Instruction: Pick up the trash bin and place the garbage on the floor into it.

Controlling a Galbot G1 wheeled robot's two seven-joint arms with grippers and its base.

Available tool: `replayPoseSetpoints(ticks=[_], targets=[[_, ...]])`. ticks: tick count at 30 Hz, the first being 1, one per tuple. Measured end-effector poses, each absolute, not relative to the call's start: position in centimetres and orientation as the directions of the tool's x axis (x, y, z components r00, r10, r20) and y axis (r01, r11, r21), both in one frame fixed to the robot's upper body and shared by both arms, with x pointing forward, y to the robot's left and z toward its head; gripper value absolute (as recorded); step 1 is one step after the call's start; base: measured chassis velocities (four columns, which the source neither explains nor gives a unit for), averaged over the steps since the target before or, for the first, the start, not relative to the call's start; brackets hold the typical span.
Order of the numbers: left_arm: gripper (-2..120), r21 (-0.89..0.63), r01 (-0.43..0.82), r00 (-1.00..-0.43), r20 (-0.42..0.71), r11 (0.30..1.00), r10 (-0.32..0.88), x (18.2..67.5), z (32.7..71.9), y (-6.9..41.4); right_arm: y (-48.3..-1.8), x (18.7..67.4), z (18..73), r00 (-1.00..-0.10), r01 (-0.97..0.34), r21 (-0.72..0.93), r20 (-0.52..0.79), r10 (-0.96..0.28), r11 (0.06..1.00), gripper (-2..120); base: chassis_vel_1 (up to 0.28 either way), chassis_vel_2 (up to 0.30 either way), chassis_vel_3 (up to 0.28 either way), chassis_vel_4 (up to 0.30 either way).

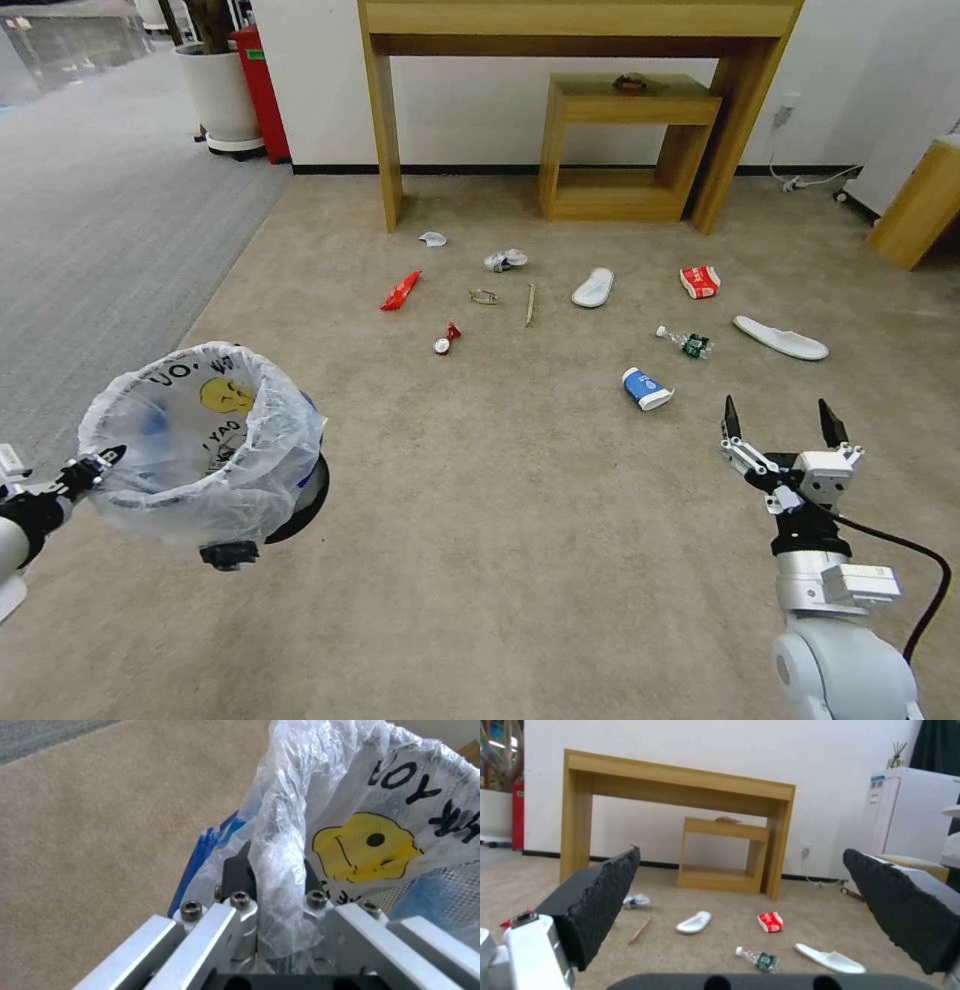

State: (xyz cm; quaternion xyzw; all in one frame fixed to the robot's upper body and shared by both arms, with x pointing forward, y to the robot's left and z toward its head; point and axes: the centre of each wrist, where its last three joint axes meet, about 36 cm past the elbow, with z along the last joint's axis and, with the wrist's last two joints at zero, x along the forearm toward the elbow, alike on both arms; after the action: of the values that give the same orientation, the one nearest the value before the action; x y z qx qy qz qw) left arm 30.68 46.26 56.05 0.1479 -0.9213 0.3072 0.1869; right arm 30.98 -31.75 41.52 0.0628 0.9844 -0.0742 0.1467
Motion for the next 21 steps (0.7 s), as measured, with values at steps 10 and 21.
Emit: replayPoseSetpoints(ticks=[10,21], targets=[[3,-0.51,-0.383,-0.887,0.435,0.77,-0.154,30.72,55.99,46.11,-31.71,31.09,41.23,-0.95,0.14,-0.142,-0.298,0.092,0.98,100,0.0,0.0,0.0,0.0],[3,-0.513,-0.375,-0.89,0.432,0.772,-0.145,30.92,55.81,45.88,-31.82,31.07,41.21,-0.95,0.142,-0.146,-0.3,0.093,0.979,100,0.0,0.0,0.0,0.0]])
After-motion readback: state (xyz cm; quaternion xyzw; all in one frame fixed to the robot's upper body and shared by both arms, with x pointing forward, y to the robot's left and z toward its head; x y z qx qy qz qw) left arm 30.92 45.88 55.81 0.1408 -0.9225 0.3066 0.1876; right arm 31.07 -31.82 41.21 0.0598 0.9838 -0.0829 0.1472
